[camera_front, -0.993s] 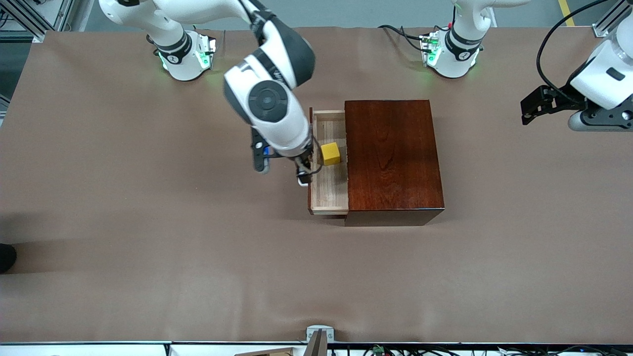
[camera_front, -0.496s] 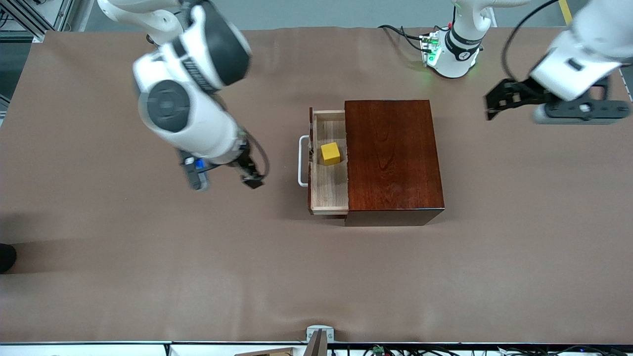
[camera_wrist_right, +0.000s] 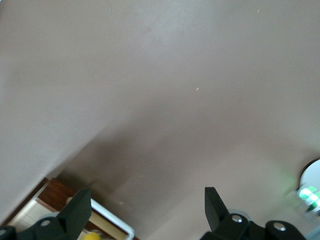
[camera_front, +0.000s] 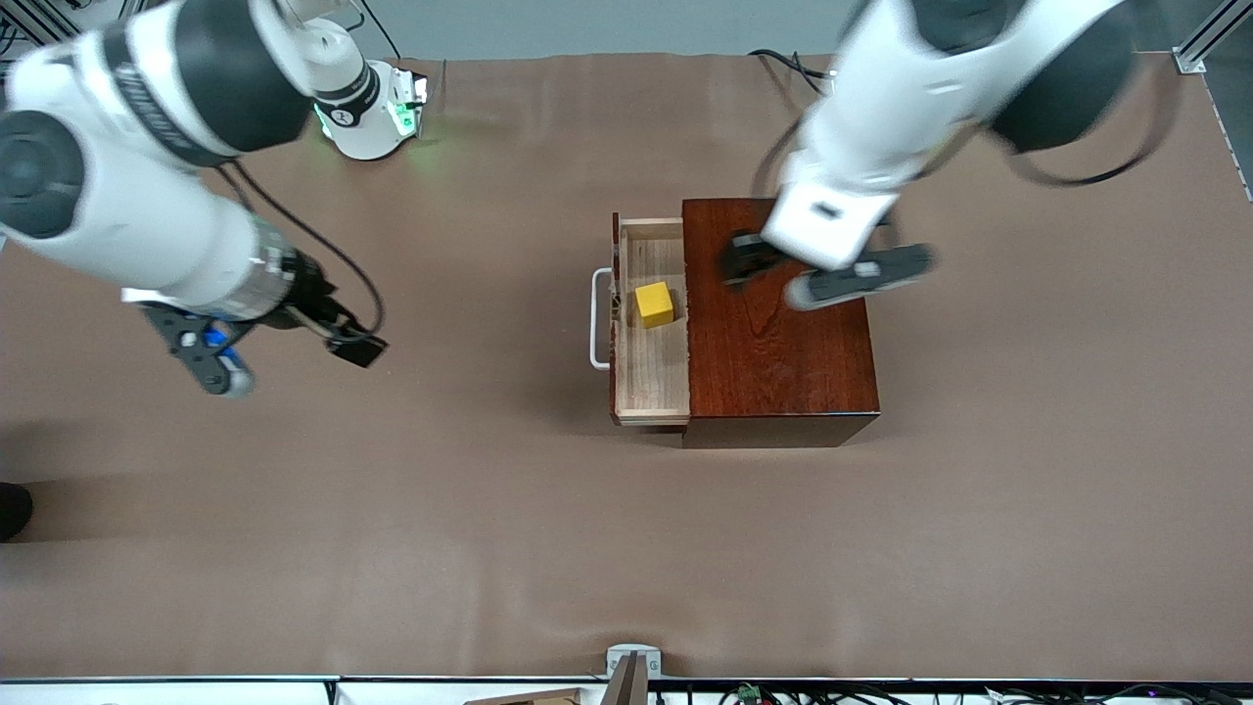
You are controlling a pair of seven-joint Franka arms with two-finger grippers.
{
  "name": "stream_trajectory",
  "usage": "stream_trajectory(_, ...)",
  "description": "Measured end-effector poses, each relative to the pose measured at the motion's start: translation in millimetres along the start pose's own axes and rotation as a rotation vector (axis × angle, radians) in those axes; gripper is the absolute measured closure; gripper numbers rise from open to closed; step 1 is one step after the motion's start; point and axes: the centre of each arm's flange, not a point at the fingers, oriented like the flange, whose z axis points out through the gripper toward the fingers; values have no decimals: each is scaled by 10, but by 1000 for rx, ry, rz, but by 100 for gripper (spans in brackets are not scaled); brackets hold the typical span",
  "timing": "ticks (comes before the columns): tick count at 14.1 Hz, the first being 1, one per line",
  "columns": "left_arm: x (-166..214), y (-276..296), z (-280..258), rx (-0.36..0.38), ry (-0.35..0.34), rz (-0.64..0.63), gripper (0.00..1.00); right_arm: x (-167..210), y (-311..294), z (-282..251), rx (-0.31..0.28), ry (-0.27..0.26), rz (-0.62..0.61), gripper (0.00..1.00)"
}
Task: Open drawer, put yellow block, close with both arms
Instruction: 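Withdraw the right gripper while the left gripper reaches the drawer handle, then push the drawer shut with the left gripper against the handle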
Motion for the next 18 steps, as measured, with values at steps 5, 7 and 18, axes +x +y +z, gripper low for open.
stream_trajectory(5,-708,991,1027,-159,5,-270,0,370,607,-340,-7,-16,-299,0)
stream_trajectory(7,-983,1249,1226,-256,27,-364,0,423,864,-519,-20,-7,-403,0)
stream_trajectory(18,-1764,1285,3072,-50,122,-438,0,568,1929,-474,6,49,-709,0)
